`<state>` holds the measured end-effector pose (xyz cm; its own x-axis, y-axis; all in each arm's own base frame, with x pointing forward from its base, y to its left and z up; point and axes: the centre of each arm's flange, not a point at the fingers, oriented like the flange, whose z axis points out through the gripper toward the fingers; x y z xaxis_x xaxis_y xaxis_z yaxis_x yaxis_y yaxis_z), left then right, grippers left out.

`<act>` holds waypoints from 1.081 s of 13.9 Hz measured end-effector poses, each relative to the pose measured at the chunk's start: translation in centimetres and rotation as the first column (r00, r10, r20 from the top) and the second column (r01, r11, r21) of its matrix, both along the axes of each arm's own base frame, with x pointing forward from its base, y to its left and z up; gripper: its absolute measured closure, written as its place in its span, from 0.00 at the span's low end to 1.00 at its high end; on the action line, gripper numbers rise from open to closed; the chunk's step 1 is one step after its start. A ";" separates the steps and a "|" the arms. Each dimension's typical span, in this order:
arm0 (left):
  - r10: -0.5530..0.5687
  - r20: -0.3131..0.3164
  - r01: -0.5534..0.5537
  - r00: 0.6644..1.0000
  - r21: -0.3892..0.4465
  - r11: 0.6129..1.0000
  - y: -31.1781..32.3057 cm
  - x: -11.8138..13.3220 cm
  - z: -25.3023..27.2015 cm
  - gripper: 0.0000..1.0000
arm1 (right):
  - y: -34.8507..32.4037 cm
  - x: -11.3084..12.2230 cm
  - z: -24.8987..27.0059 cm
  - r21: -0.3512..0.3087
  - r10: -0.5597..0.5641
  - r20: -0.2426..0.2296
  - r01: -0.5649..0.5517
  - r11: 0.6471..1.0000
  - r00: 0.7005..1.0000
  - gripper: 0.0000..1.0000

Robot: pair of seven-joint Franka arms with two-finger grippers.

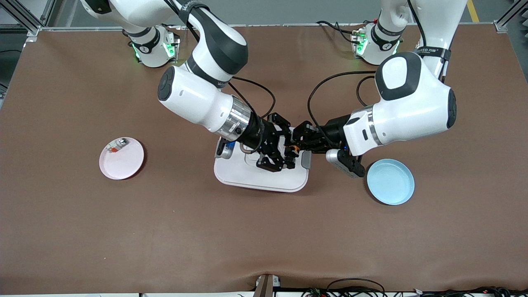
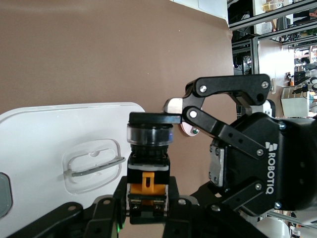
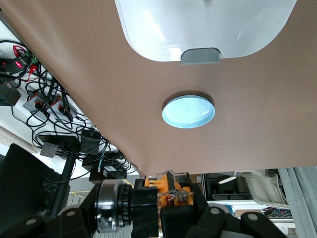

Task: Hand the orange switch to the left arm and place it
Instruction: 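Close the left gripper on the switch held by the right gripper, then open the right gripper and withdraw while the left gripper pulls the switch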

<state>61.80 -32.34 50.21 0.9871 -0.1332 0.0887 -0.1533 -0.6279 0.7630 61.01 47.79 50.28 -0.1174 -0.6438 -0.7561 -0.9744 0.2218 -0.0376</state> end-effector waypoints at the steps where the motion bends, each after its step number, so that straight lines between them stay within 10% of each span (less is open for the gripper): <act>1: 0.000 0.000 0.000 1.000 0.000 1.000 0.0 0.0 0.0 0.67 | 0.0 0.0 0.0 0.000 0.000 0.000 0.000 1.000 1.000 0.27; 4: -0.001 0.001 0.001 1.000 -0.001 1.000 -0.1 0.0 0.0 0.67 | 0.2 -0.1 0.1 0.003 -0.003 -0.002 0.003 1.000 1.000 0.02; 11: -0.018 0.024 0.017 1.000 0.033 0.999 4.1 0.1 3.6 0.67 | -0.4 -0.3 0.2 -0.139 0.108 0.025 -0.104 0.985 0.994 0.00; 15: -0.076 0.028 0.071 0.997 0.166 0.983 10.4 -0.5 7.3 0.67 | -5.3 -0.4 2.1 -0.285 0.427 -0.001 -0.410 0.867 0.904 0.00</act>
<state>61.28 -21.90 57.53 0.9709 -0.2210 0.0925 -0.2277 -0.7310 0.6433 60.61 42.47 52.39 0.2491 -0.8030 -0.5415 -0.9673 -0.2338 -0.0982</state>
